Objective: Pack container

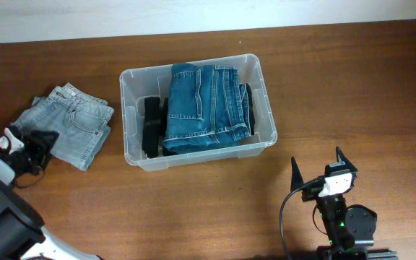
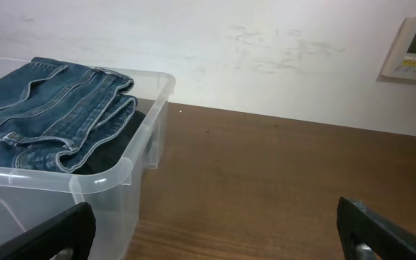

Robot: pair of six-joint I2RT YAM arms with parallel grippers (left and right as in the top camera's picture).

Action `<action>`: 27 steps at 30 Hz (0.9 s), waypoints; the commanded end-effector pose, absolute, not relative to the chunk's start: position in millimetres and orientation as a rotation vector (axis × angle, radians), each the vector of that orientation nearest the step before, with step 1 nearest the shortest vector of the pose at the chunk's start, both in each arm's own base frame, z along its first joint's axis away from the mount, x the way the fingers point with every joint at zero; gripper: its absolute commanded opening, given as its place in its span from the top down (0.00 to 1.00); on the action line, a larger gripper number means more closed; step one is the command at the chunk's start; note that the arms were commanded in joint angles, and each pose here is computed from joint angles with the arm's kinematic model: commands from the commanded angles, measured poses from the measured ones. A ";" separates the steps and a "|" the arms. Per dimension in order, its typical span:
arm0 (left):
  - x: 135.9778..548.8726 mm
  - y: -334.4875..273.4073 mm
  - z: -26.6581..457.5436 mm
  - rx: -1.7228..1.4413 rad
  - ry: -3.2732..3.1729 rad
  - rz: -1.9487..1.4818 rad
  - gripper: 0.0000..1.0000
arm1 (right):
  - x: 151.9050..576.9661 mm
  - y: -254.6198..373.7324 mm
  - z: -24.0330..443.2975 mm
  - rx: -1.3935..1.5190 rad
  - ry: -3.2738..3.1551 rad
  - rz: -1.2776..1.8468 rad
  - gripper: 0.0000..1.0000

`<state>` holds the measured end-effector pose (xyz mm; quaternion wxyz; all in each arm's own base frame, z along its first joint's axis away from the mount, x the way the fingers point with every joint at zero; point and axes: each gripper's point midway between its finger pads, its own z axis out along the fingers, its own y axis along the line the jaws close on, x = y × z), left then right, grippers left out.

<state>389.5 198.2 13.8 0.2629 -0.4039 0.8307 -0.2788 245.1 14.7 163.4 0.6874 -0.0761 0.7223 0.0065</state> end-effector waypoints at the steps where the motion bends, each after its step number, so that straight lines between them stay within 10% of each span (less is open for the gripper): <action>1: 368.4 189.8 -25.8 -1.215 2.342 -0.715 0.57 | 245.0 14.9 161.2 -0.172 1.617 0.020 0.01; 7: 367.4 190.0 -26.5 -1.220 2.346 -0.710 0.66 | 245.0 14.9 161.2 -0.172 1.617 0.020 0.02; 12: 368.3 188.9 -25.5 -1.215 2.342 -0.722 0.99 | 245.0 14.9 161.2 -0.172 1.617 0.020 0.02; 27: 415.4 190.5 92.0 -0.896 2.139 -0.864 0.99 | 244.9 15.0 161.2 -0.173 1.617 0.020 0.02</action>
